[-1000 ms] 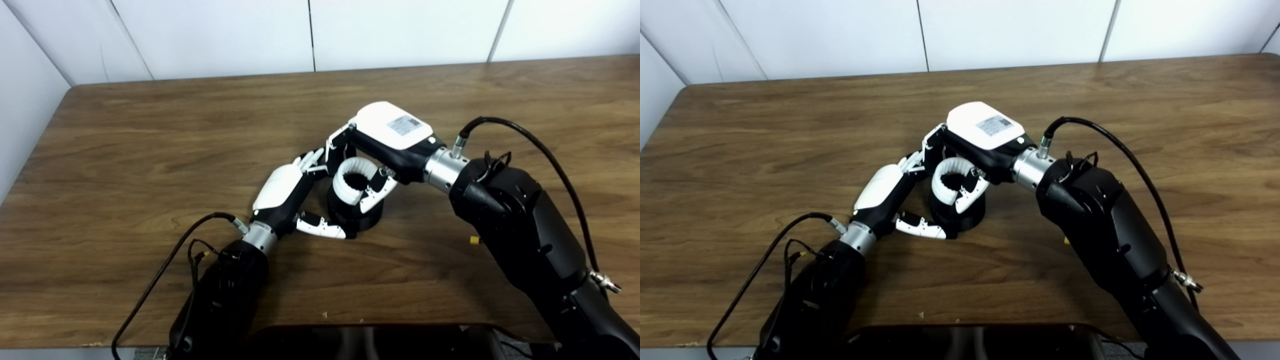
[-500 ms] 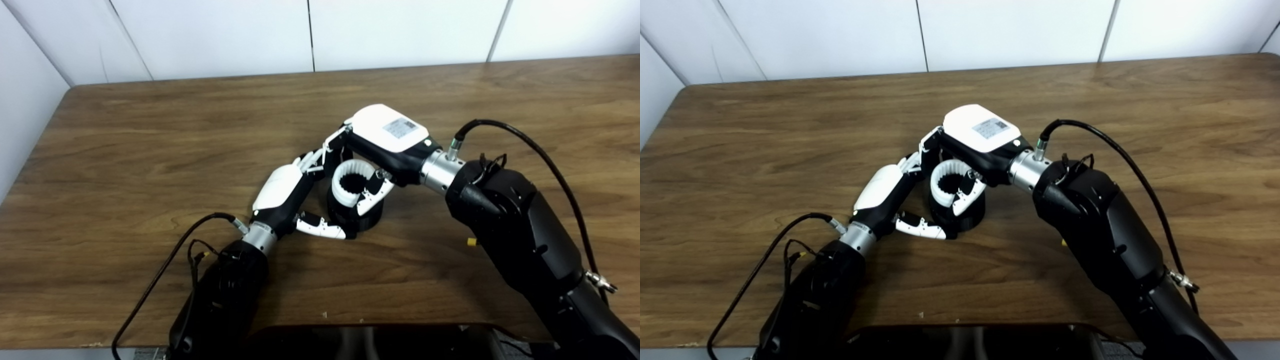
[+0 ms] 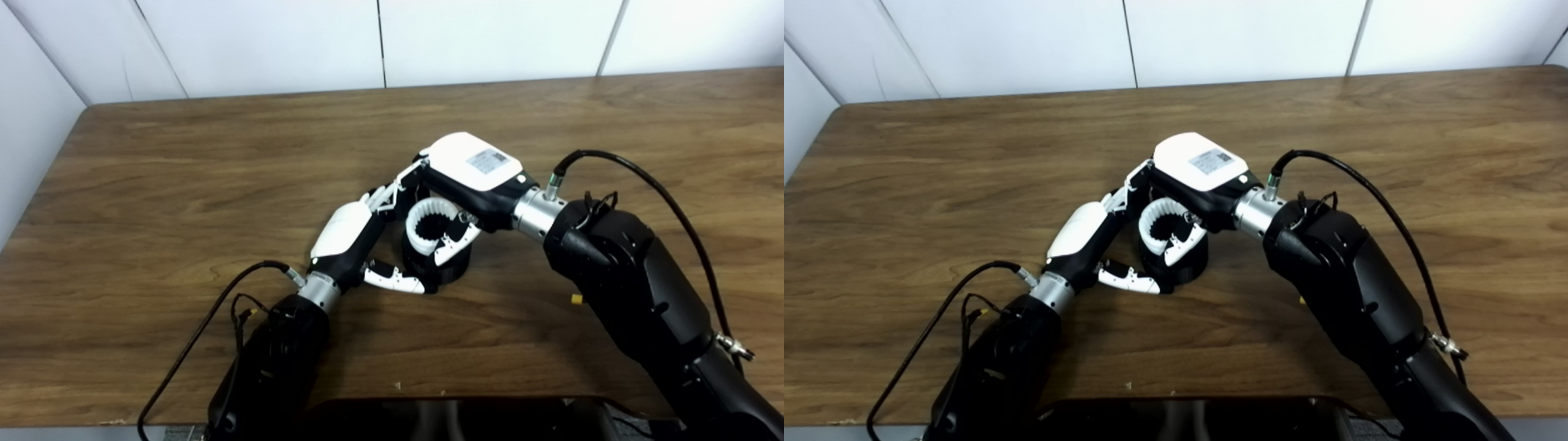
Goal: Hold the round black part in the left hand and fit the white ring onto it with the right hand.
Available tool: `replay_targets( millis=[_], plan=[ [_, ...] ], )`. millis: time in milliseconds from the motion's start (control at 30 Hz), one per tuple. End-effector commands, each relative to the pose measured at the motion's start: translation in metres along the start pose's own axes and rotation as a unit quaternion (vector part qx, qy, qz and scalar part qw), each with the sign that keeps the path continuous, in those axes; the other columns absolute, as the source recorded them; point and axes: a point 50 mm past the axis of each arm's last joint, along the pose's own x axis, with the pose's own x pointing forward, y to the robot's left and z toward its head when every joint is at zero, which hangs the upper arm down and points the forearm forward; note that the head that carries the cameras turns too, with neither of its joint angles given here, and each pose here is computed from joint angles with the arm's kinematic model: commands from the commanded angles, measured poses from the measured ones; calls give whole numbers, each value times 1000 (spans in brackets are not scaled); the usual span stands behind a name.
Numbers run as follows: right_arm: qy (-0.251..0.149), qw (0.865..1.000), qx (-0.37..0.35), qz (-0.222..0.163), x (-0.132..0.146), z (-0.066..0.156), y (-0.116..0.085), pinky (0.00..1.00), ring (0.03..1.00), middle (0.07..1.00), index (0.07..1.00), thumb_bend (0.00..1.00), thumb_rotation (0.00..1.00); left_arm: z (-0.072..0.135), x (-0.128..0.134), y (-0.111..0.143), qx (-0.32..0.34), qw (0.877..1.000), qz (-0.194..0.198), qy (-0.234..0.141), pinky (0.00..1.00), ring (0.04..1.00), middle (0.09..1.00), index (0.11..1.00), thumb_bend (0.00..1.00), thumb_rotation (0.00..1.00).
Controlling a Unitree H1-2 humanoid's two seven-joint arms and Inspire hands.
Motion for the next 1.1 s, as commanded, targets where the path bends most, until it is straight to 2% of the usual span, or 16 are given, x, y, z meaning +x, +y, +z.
replay_targets(
  millis=[0, 267, 300, 400, 467, 567, 733, 900, 1067],
  plan=[
    [-8, 1000, -6, -11, 3, 0, -7, 838, 522, 509, 478, 527, 0, 11, 4, 7, 9, 1000, 5, -24, 1000, 1000, 1000, 627, 984, 364],
    [-2, 1000, -14, -10, 0, -2, -8, 829, 528, 512, 476, 527, 0, 10, 3, 8, 8, 1000, 3, -24, 1000, 1000, 1000, 627, 979, 369],
    [1, 1000, -20, -5, 0, -2, -8, 853, 542, 514, 477, 527, 0, 11, 3, 8, 7, 1000, 3, -24, 1000, 1000, 1000, 626, 978, 364],
    [9, 999, -35, 6, -4, -2, -11, 903, 620, 662, 494, 522, 117, 11, 3, 9, 6, 1000, 2, -24, 1000, 1000, 1000, 624, 977, 367],
    [15, 999, -40, 14, -6, -2, -12, 894, 695, 739, 630, 728, 145, 11, 4, 9, 6, 1000, 0, -24, 1000, 1000, 1000, 623, 975, 367],
    [21, 999, -44, 21, -10, -3, -15, 871, 779, 831, 738, 858, 188, 10, 4, 10, 5, 1000, 0, -23, 1000, 1000, 1000, 624, 975, 364],
    [27, 998, -46, 25, -15, -4, -18, 865, 859, 924, 822, 945, 261, 10, 4, 11, 3, 1000, 0, -24, 1000, 1000, 1000, 624, 975, 357],
    [27, 998, -49, 22, -19, -5, -20, 852, 882, 956, 869, 998, 312, 10, 3, 12, 4, 1000, -1, -23, 1000, 1000, 1000, 626, 973, 350],
    [31, 998, -51, 20, -21, -6, -21, 844, 894, 973, 899, 1000, 338, 10, 2, 12, 4, 1000, -2, -23, 1000, 1000, 1000, 626, 974, 361]
  ],
)
